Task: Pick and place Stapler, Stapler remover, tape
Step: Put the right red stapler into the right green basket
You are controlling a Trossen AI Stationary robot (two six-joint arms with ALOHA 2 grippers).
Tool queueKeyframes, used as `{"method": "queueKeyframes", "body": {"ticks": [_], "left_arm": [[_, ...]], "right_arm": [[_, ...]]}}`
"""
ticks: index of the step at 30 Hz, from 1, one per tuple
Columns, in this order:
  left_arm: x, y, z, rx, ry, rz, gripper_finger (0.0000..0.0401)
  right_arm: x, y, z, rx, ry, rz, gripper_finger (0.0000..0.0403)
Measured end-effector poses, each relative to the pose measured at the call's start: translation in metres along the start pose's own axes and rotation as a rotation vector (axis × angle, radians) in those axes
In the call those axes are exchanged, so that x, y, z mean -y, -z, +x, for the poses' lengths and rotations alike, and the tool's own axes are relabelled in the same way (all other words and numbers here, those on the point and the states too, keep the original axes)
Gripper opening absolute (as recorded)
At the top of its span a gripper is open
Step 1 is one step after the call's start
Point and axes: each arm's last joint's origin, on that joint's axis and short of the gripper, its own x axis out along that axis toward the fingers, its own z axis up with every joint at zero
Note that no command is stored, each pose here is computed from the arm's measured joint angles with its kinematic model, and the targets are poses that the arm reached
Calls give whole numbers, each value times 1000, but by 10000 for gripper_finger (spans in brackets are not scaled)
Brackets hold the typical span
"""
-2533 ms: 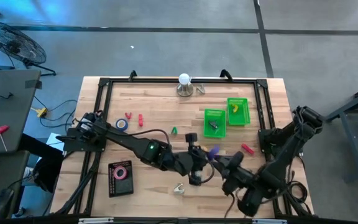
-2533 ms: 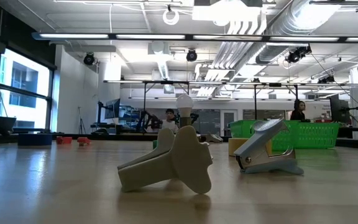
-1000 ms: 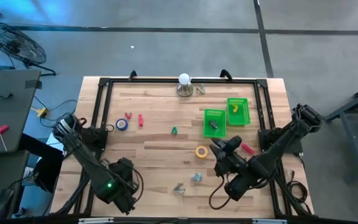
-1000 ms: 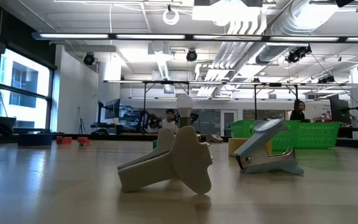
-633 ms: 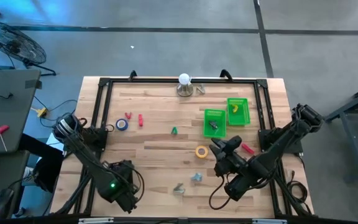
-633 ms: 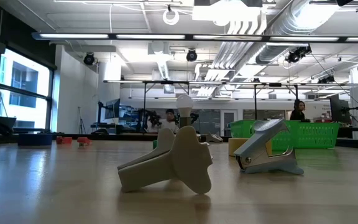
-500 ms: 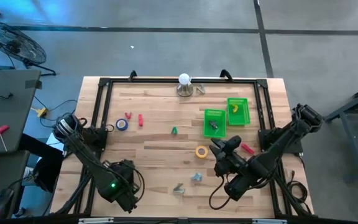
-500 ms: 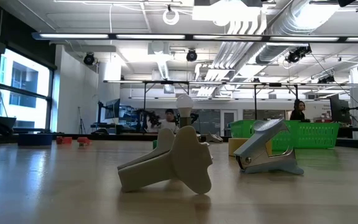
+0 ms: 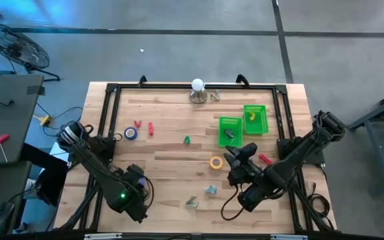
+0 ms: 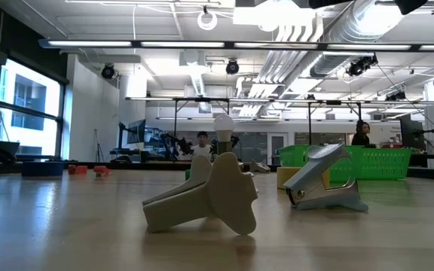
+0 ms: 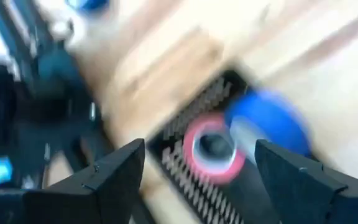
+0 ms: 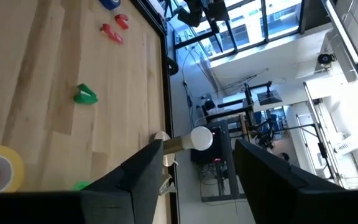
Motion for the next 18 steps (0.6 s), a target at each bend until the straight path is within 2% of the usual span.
{"method": "queueKeyframes", "body": {"ticks": [6, 13, 18], "left_arm": [[-5, -41, -7, 180, 58, -92, 291], [-24, -107, -1, 160, 29, -221, 291], [-41, -162, 19, 73, -53, -180, 291]], "right_arm": [[3, 1, 10, -33, -5, 21, 188], [3, 2, 18, -66, -62, 44, 184], [4, 2, 21, -76, -73, 47, 181]]}}
